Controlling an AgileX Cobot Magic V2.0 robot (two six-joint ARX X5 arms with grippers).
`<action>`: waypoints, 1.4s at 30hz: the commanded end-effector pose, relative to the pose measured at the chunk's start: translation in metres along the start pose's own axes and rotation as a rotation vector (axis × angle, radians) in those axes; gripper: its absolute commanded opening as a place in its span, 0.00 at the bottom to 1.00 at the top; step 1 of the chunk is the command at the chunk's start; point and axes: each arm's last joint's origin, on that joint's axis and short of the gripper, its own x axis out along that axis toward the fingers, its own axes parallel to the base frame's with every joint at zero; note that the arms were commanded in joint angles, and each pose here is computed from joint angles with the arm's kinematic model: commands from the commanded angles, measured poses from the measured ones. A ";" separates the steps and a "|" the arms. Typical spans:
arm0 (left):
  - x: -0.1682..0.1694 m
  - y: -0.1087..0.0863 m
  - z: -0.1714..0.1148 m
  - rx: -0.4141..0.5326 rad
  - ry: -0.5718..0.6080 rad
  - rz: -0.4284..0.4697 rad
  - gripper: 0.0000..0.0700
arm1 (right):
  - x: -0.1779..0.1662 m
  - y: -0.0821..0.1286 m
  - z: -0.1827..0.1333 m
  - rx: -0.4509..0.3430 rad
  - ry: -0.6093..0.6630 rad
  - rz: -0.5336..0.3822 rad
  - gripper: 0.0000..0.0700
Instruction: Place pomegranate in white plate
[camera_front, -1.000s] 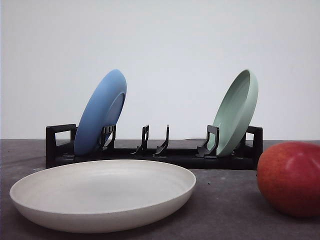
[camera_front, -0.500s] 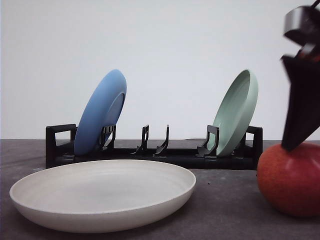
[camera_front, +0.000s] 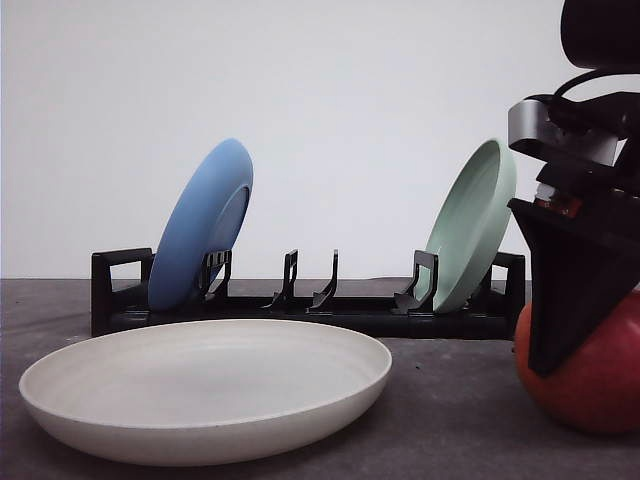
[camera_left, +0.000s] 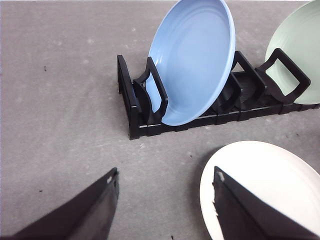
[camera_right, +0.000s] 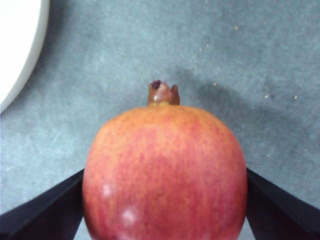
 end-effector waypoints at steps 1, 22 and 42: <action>0.000 0.000 0.001 0.008 -0.004 0.004 0.50 | -0.002 0.003 0.005 0.010 -0.008 0.005 0.73; 0.000 0.000 0.001 0.007 0.001 0.004 0.50 | -0.004 0.109 0.066 -0.317 0.085 0.116 0.72; 0.000 0.000 0.001 0.007 0.001 0.004 0.50 | 0.071 0.151 0.091 -0.379 0.085 0.150 0.72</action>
